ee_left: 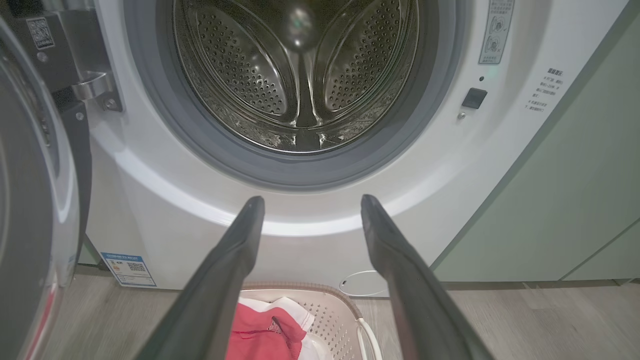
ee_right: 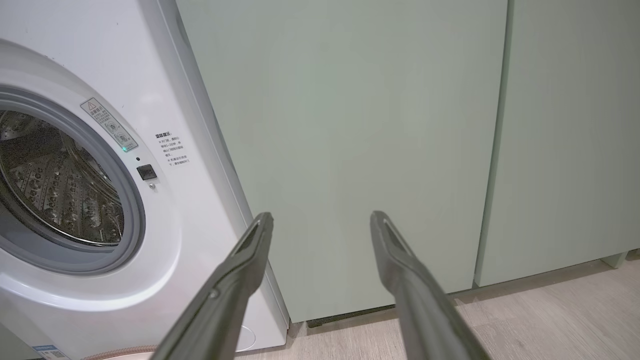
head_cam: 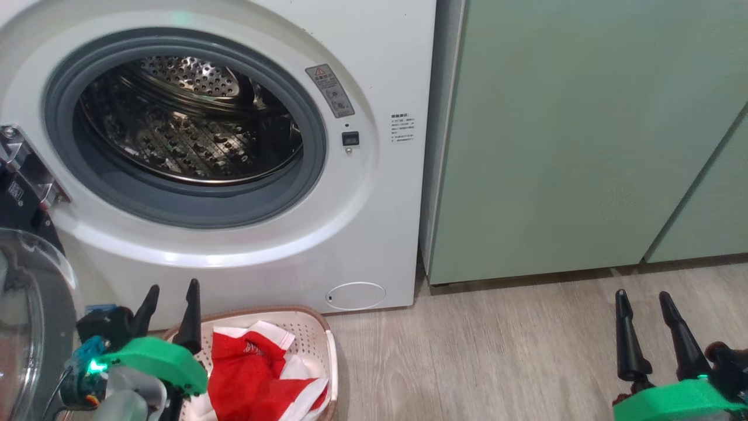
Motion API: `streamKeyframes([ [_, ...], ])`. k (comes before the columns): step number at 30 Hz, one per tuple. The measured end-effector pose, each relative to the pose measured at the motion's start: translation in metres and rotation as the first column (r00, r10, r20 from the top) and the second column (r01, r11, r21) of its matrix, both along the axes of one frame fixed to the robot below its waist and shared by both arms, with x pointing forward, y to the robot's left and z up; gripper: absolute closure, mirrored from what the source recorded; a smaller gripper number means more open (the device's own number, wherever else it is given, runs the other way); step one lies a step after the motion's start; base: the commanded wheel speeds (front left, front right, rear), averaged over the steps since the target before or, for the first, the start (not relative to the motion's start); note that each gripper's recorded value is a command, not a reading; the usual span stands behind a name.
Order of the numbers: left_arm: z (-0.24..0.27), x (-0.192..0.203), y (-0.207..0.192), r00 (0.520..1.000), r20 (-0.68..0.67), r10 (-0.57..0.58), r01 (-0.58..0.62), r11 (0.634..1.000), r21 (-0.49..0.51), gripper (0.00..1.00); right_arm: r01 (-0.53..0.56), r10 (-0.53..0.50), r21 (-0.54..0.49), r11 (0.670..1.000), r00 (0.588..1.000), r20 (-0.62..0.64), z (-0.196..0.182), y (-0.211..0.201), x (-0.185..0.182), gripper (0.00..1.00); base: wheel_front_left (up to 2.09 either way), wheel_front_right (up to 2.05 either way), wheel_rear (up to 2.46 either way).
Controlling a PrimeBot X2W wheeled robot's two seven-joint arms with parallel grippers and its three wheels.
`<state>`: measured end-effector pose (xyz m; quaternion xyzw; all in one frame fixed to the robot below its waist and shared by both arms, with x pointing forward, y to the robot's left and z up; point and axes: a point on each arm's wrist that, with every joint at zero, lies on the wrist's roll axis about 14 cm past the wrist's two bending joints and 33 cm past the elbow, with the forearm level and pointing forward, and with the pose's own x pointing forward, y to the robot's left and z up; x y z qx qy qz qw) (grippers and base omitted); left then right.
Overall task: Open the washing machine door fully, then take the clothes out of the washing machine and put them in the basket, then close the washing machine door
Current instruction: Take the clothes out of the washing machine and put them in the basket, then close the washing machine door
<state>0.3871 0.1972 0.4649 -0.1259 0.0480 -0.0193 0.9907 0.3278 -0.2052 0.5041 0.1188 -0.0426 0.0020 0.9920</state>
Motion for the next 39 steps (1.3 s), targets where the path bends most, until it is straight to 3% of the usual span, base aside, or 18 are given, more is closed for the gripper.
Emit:
streamKeyframes([
  [22, -0.0033, -0.0011, -0.0012, 1.000, -0.010, -0.004, 0.004, 1.000, 0.005, 0.00, -0.002, 0.002, 0.000, 1.000, 1.000, -0.002, -0.0007, 0.0006, 0.0004, 0.00, -0.09, 0.08, 0.01],
  [39, -0.0032, 0.0008, -0.0012, 1.000, -0.010, -0.004, 0.004, 1.000, 0.005, 0.00, -0.002, 0.002, 0.007, 1.000, 1.000, -0.010, -0.0032, 0.0009, 0.0013, 0.00, -1.82, 1.72, 0.11],
])
